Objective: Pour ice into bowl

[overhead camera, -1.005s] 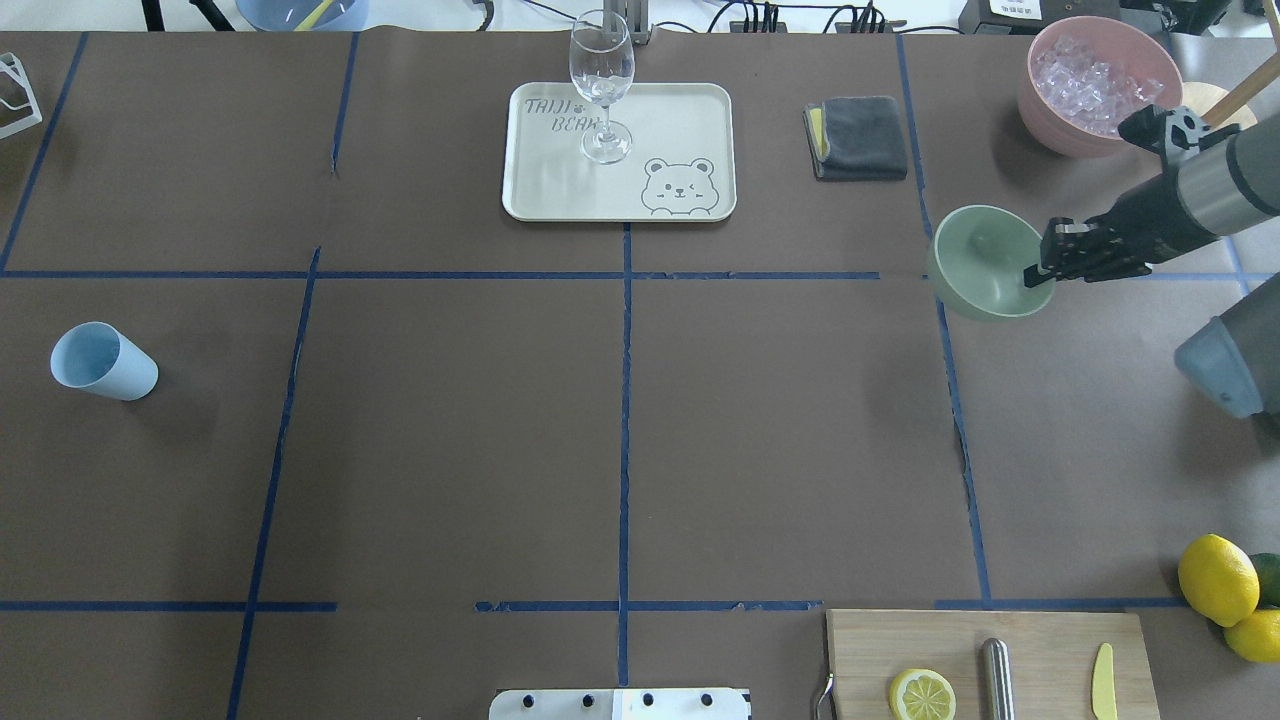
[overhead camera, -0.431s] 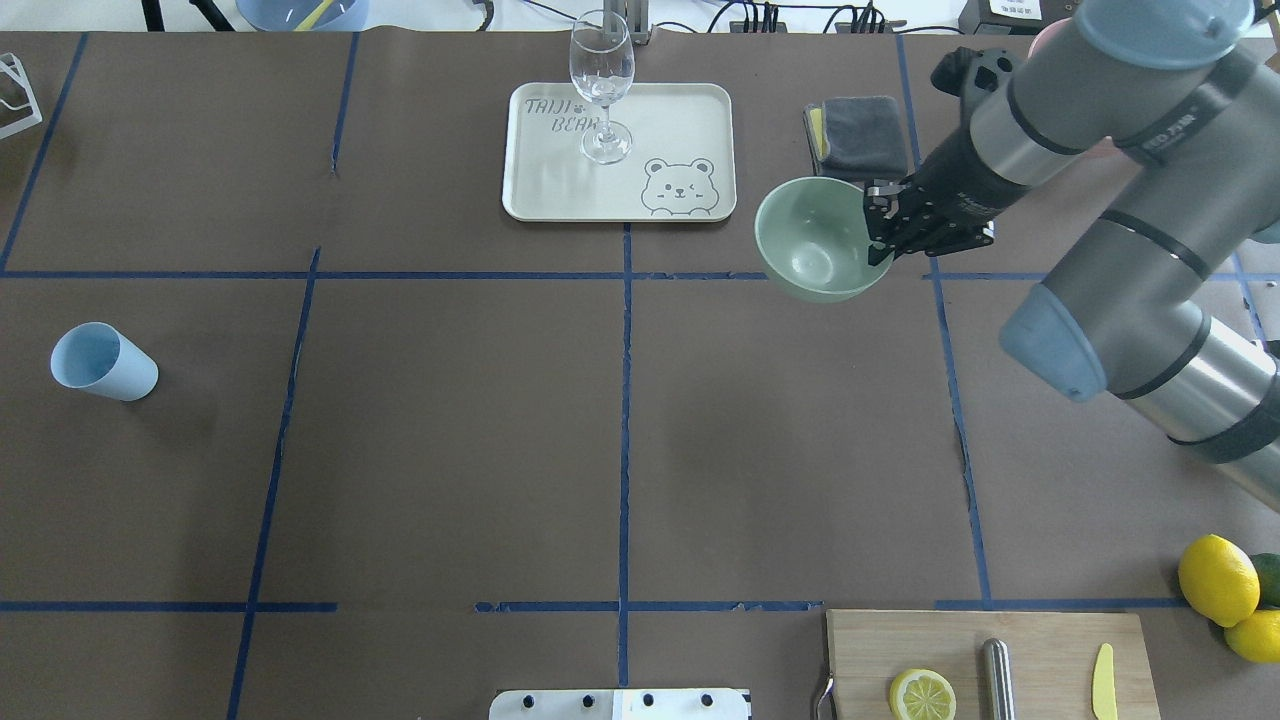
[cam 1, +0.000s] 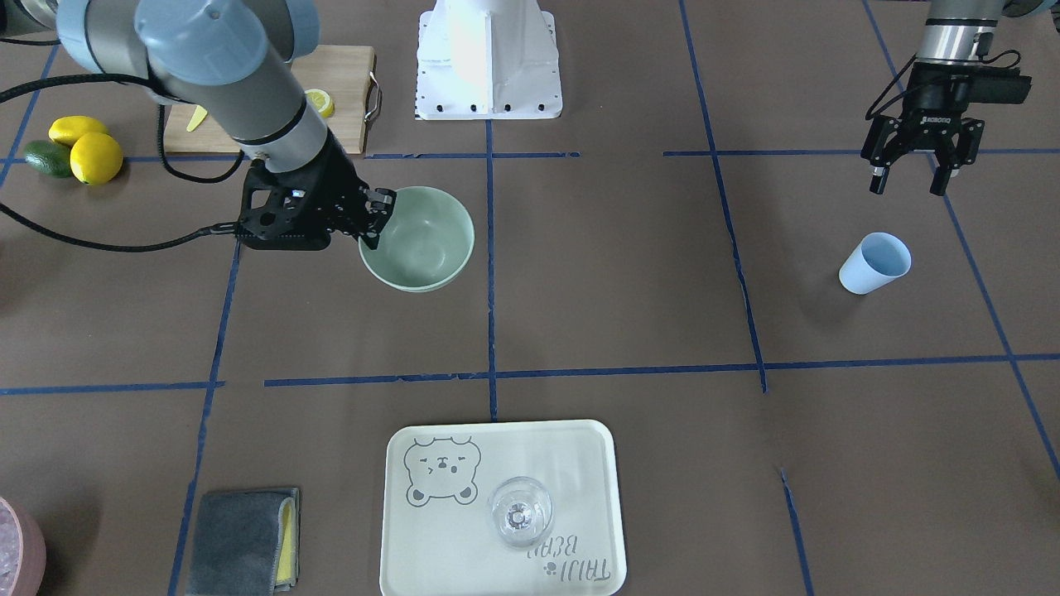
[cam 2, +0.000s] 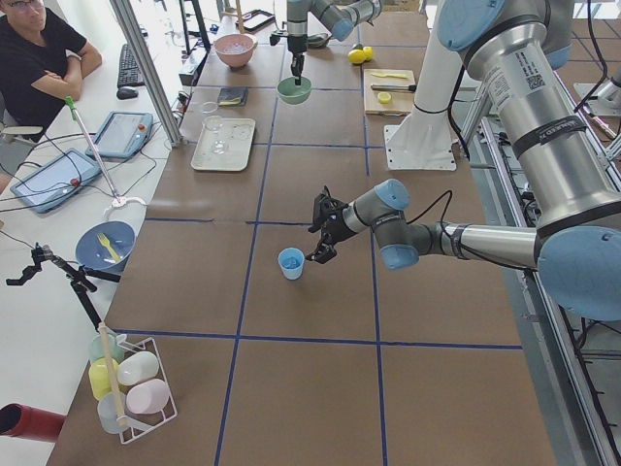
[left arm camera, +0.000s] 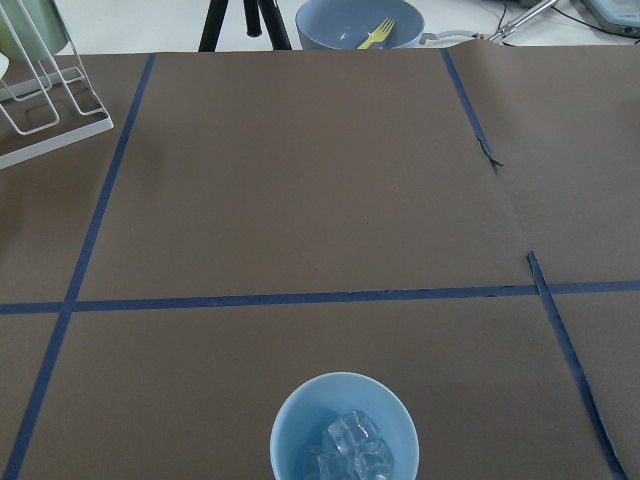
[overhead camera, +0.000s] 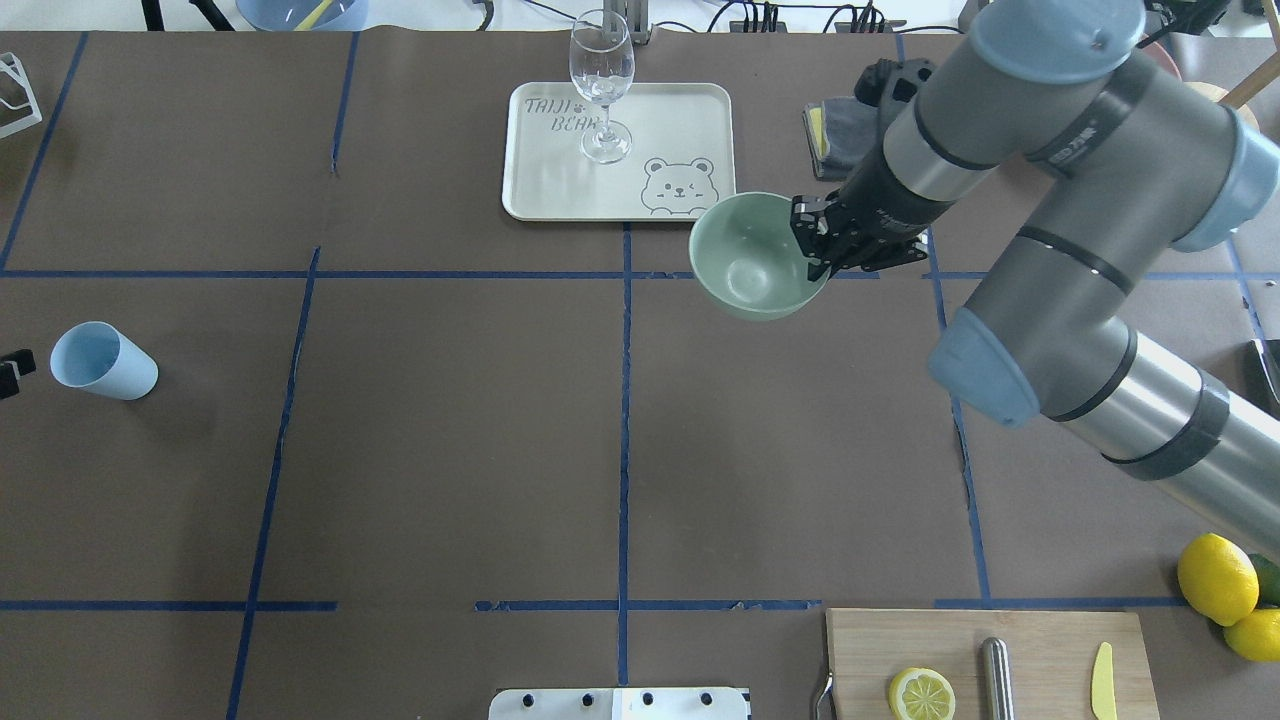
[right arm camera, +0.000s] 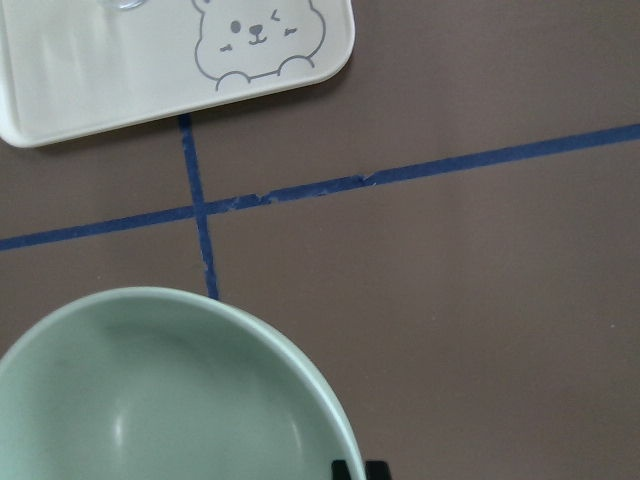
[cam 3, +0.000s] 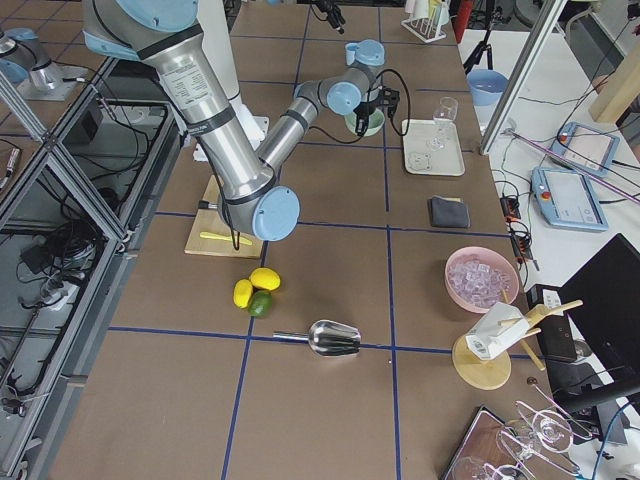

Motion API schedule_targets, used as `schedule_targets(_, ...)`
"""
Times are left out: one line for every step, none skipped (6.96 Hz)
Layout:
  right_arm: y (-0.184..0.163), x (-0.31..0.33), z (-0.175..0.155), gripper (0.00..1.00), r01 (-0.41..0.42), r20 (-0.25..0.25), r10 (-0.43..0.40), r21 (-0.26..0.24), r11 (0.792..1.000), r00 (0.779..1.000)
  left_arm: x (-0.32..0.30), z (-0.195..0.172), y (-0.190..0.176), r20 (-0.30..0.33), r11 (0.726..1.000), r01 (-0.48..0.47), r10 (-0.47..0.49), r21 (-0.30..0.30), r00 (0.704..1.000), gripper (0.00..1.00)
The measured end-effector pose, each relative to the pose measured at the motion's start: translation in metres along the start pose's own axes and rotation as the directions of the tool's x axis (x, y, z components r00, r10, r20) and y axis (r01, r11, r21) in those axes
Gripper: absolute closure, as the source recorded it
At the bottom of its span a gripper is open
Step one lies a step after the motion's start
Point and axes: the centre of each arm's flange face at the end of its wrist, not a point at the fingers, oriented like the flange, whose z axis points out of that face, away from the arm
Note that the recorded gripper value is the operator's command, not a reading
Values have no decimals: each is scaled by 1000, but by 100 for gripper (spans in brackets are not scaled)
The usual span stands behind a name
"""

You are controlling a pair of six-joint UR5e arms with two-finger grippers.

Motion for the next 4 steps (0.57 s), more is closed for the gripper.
schedule_targets(14,-17,9,100,3,-2,-3,7,1000,1000,2,11,26,22,1000,20,-21,20,1000,0)
schedule_targets(24,-34,18,100,3,-5,-3,13,1000,1000,0,19,44,41,998,35,-37,52,998,0)
schedule_targets(32,-51,28,100,-5,-9,5,13,1000,1000,-3,28,55,57,995,47,-52,92,997,0)
schedule_targets(41,-66,40,100,-9,-15,9,13,1000,1000,-4,39,62,70,989,46,-56,138,996,0)
